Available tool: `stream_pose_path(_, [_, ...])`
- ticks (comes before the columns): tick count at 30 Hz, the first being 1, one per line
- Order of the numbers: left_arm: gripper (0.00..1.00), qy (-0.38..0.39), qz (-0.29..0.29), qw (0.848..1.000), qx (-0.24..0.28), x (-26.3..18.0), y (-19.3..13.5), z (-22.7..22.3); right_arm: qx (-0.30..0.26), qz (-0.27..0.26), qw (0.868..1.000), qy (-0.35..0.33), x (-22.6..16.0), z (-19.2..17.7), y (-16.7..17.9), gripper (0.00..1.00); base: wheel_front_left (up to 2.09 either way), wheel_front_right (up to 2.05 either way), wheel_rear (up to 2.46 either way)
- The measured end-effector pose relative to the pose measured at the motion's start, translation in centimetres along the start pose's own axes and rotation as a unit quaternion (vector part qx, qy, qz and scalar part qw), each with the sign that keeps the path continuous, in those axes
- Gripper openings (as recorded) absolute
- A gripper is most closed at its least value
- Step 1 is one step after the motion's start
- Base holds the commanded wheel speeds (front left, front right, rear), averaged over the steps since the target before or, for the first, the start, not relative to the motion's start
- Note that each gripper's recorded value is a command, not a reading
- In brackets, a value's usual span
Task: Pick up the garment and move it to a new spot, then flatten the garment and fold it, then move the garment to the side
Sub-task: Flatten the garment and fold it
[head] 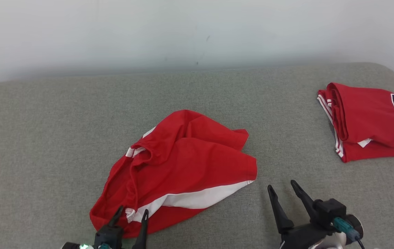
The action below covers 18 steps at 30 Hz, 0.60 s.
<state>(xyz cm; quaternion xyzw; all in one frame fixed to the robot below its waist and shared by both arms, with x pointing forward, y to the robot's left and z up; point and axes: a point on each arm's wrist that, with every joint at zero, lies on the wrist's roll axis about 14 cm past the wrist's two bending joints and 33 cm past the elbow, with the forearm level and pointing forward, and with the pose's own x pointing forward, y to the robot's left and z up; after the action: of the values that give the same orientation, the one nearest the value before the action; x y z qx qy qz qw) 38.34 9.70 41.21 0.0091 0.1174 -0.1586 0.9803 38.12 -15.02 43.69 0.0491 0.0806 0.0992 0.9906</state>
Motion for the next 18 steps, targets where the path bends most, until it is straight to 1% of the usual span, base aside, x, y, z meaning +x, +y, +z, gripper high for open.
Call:
stream_pose_path(5, [1.00, 0.012, 0.006, 1.000, 0.006, 0.3, 0.8, -0.4, -0.016, 0.026, 0.999, 0.024, 1.0, -1.0, 0.9, 1.00, 0.00, 0.00, 0.00])
stream_pose_path(14, [1.00, 0.040, 0.009, 0.999, 0.001, 0.7, 1.3, -1.6, -0.042, 0.064, 0.995, 0.062, 3.0, -2.3, 2.1, 1.00, 0.00, 0.00, 0.00])
stream_pose_path(18, [1.00, 0.055, 0.011, 0.998, -0.010, 0.9, 1.6, -2.0, -0.058, 0.077, 0.992, 0.087, 3.7, -3.4, 2.1, 1.00, 0.00, 0.00, 0.00])
